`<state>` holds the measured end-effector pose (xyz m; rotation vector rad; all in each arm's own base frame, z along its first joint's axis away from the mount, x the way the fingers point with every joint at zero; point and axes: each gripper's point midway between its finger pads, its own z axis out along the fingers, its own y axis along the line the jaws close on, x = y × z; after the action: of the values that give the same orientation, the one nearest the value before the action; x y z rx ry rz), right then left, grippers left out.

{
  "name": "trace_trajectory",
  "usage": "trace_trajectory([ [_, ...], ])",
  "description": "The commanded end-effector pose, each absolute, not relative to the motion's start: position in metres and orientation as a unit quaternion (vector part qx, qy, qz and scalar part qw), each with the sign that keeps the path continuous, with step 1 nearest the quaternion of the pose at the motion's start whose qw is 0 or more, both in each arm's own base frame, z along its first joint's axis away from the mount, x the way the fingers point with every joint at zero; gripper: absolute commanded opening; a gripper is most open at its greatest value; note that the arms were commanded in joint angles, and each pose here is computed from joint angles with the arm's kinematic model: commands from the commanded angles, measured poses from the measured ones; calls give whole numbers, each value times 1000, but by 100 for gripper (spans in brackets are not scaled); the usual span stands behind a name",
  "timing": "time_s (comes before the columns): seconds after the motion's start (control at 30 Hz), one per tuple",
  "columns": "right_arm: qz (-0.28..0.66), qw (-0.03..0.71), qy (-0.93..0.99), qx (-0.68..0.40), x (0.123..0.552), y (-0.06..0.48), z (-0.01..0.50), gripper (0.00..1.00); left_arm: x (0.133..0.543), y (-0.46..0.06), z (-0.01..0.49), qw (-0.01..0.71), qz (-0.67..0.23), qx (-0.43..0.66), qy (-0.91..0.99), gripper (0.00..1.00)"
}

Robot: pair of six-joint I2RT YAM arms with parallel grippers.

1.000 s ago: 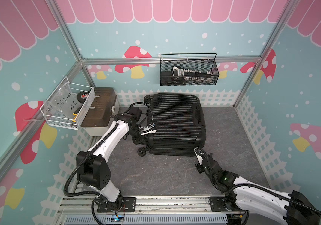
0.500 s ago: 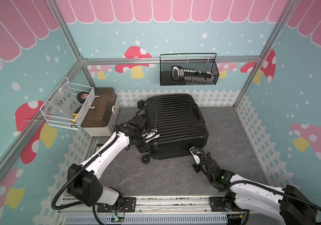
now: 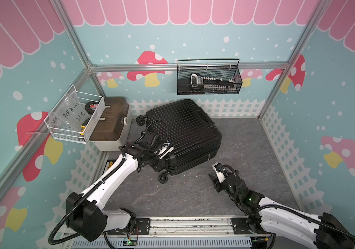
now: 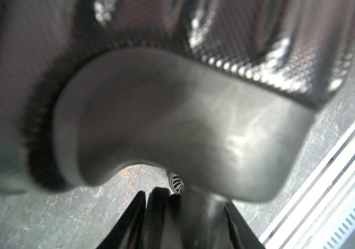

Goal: Close the suitcase zippers
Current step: Zip the zipper on the suitcase.

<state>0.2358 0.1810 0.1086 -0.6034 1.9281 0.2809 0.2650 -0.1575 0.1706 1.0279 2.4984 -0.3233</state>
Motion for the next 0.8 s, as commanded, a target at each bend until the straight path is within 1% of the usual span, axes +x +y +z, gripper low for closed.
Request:
trace_trajectory([
  [0.0,138,519,808,-240,237,178,110,52,276,-158,187,249,-130,330,901,34],
  [0.17,133,525,809,-228,251,169,114,53,269,-165,186,245,-150,349,892,34],
  [0.27,146,524,807,-228,258,168,113,53,261,-170,186,244,-166,364,883,34],
  [0.33,152,540,796,-227,269,173,128,53,257,-173,188,245,-177,372,878,34],
  [0.53,166,542,786,-246,290,193,137,51,242,-184,192,247,-204,397,860,34],
  [0.63,144,550,795,-213,308,188,138,51,239,-185,191,245,-206,400,859,34],
  [0.77,116,550,805,-189,328,186,136,49,238,-185,189,243,-207,400,859,33],
])
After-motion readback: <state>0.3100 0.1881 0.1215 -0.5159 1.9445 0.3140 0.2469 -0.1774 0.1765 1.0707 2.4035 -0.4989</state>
